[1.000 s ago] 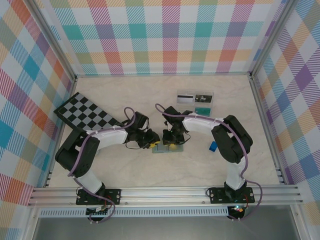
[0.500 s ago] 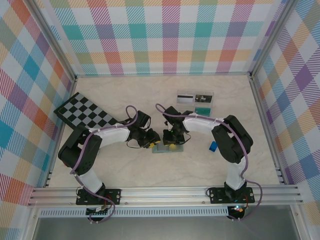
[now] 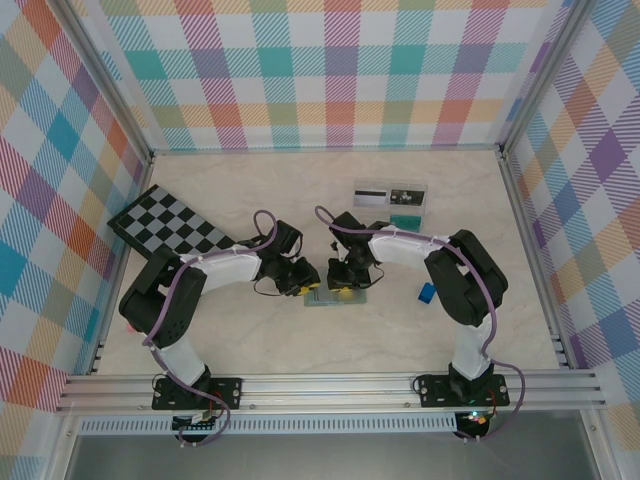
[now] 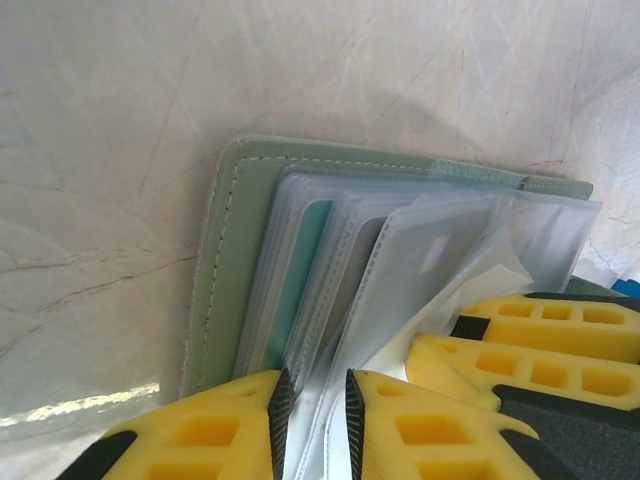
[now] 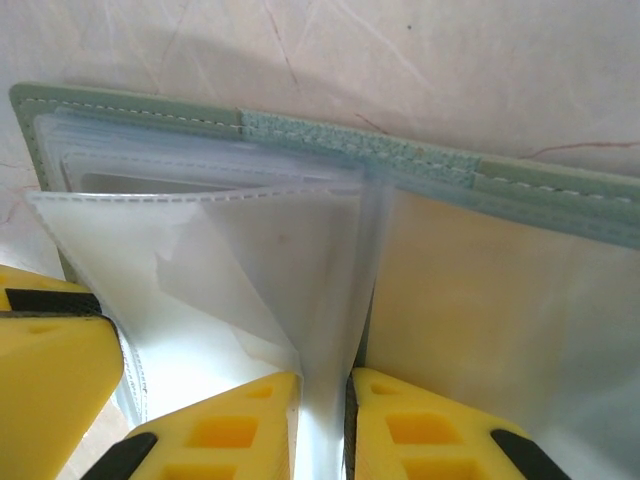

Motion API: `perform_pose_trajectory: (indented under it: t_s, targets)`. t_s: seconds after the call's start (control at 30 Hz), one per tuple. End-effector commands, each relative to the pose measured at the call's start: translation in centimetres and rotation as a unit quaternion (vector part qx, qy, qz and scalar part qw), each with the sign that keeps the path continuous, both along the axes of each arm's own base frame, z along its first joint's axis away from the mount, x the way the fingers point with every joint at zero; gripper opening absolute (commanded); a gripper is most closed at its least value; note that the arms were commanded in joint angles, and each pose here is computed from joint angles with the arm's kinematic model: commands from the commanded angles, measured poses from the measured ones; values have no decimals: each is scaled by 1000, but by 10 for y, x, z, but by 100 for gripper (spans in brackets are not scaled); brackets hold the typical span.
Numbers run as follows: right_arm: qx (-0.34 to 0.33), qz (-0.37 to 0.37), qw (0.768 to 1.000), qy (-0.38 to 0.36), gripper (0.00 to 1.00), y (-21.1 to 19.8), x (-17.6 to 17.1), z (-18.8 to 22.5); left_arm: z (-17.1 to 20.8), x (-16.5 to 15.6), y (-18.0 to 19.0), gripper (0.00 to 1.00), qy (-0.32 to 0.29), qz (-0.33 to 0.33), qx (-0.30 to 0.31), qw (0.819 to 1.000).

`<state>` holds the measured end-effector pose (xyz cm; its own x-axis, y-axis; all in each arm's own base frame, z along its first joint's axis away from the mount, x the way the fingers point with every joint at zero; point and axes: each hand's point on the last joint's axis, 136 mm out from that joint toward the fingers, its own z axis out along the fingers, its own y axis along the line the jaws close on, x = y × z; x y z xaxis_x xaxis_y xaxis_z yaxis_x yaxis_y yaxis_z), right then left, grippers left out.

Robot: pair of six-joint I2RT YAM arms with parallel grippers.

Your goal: Take the credit cards out of the card holder

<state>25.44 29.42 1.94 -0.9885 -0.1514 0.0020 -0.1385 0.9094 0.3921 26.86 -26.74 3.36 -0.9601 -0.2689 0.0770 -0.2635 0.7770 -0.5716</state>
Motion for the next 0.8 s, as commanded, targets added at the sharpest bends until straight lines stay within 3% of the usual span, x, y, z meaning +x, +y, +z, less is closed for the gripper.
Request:
perform_pose_trajectory:
  t_s: [0.0, 0.1, 0.3, 0.5, 0.67, 0.77]
  targets:
    - [-26, 6, 999, 42, 19, -9, -22, -25, 0, -4, -5, 24, 1, -22, 7, 1000]
    - [-31, 4, 999, 42, 19, -11, -22, -25, 6, -6, 4, 27, -7, -19, 29, 999]
    - [-33, 4, 999, 43, 19, -13, -23, -26, 20, -8, -3, 32, -27, -36, -5, 999]
    - [-30, 4, 998, 46, 19, -11, -23, -27, 22, -6, -16, 22, -22, -46, -35, 998]
    - [-31, 4, 998, 49, 19, -12, -24, -29, 4, -10, 0, 23, 7, -39, 23, 999]
    - [-31, 5, 998, 50, 19, -12, -24, -29, -2, -10, -2, 26, 15, -36, 22, 999]
